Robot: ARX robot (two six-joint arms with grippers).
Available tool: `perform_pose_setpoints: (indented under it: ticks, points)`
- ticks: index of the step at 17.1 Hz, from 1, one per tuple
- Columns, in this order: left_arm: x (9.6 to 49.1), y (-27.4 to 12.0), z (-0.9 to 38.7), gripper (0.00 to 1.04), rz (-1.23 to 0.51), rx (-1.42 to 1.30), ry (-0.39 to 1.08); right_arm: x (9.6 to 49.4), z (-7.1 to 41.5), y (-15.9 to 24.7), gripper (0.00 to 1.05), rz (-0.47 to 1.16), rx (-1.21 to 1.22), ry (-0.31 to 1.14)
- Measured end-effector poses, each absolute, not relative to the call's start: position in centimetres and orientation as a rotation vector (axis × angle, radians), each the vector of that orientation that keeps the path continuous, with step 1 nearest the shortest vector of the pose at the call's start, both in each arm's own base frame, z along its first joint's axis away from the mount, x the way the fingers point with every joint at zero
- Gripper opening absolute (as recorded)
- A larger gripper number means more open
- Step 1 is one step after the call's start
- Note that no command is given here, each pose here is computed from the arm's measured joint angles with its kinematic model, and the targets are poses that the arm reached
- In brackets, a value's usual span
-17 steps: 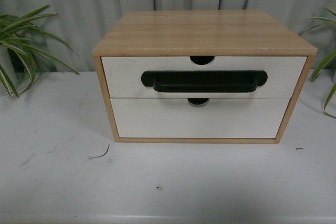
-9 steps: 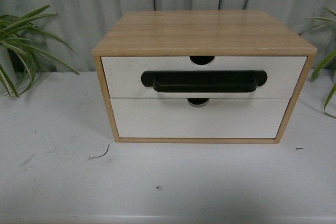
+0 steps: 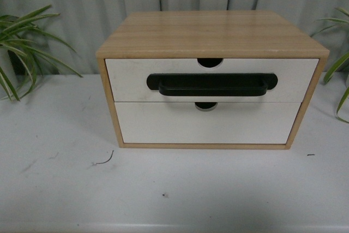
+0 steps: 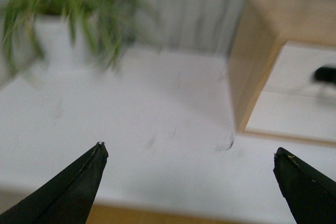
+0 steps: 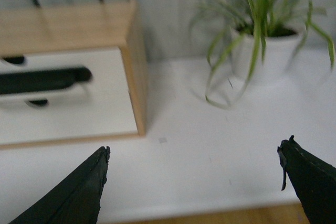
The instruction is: Pull drawer
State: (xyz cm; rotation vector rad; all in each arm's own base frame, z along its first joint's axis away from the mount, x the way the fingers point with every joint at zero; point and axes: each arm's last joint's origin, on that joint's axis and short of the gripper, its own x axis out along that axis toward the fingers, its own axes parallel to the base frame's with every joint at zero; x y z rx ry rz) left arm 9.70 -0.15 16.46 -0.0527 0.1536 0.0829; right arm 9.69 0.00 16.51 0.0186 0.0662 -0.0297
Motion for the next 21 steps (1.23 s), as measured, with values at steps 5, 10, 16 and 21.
perform_pose_setpoints:
  ticks: [5,10,16,21]
  points:
    - [16.9,-1.6,21.5,0.98,0.235,-0.217,0.207,17.9,22.4,1.3,0.98,-0.015,0.024,0.046]
    - [28.6,-6.2,23.1,0.98,-0.036,-0.139,0.266,30.5,24.6,5.1,0.98,0.184,-0.205,0.080]
    - [30.6,-8.4,24.7,0.98,-0.261,0.013,0.300,32.2,24.5,6.1,0.98,0.410,-0.460,0.093]
    - [30.8,-12.3,26.9,0.98,-0.714,0.399,0.412,32.4,24.3,5.2,0.98,0.780,-0.916,0.082]
